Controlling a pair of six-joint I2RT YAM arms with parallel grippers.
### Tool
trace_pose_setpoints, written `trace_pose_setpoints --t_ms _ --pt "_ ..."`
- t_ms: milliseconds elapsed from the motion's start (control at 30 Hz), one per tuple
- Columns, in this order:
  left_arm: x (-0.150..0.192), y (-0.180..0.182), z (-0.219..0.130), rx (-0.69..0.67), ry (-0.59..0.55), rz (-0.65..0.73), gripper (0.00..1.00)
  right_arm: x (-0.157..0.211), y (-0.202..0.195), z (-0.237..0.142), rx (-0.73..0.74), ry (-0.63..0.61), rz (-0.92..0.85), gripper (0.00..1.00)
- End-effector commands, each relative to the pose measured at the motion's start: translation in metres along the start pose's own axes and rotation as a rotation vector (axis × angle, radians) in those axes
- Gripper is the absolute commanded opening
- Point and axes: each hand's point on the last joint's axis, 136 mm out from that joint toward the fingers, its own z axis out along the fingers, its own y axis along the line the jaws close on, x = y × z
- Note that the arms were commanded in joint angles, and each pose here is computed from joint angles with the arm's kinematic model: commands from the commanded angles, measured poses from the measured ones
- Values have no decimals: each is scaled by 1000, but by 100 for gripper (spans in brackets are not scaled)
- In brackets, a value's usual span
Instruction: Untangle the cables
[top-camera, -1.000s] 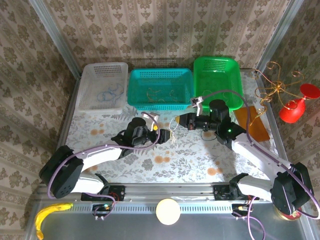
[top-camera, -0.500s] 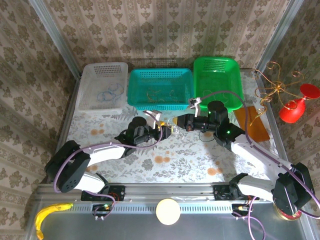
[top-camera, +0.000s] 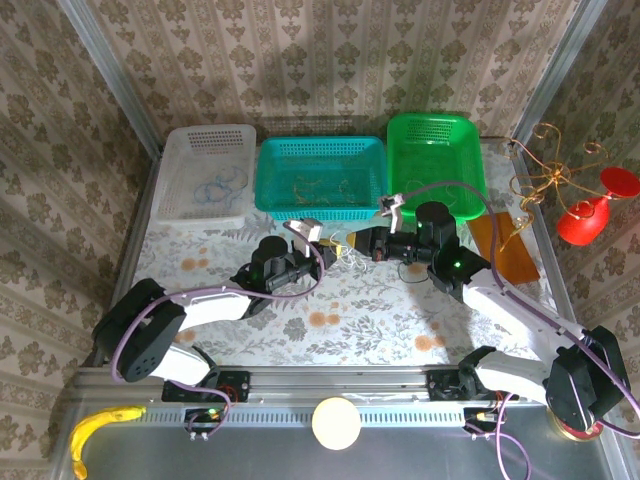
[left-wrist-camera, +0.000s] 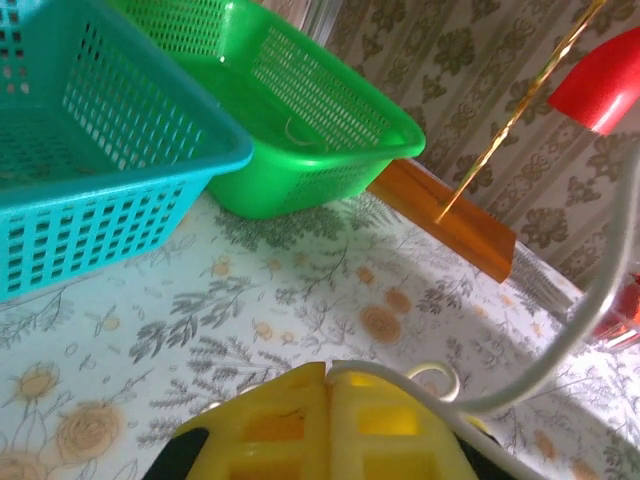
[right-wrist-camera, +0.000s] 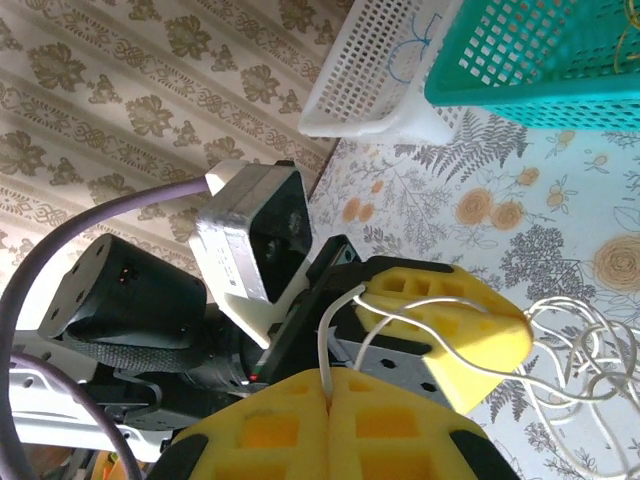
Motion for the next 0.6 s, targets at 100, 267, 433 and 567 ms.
trace_pose_setpoints --t_ms 100,267,433,567 --pt "-4 -6 -7 28 -22 -16 0 -14 -25 -13 103 -84 3 0" --pt "0 -12 -16 43 21 -38 0 -20 -68 -23 247 -150 59 0" --pt "0 -20 -28 60 40 -55 0 -13 -99 -23 341 -146 84 0" --pt "-9 -25 -36 64 13 -62 0 2 -118 -17 372 -106 107 0"
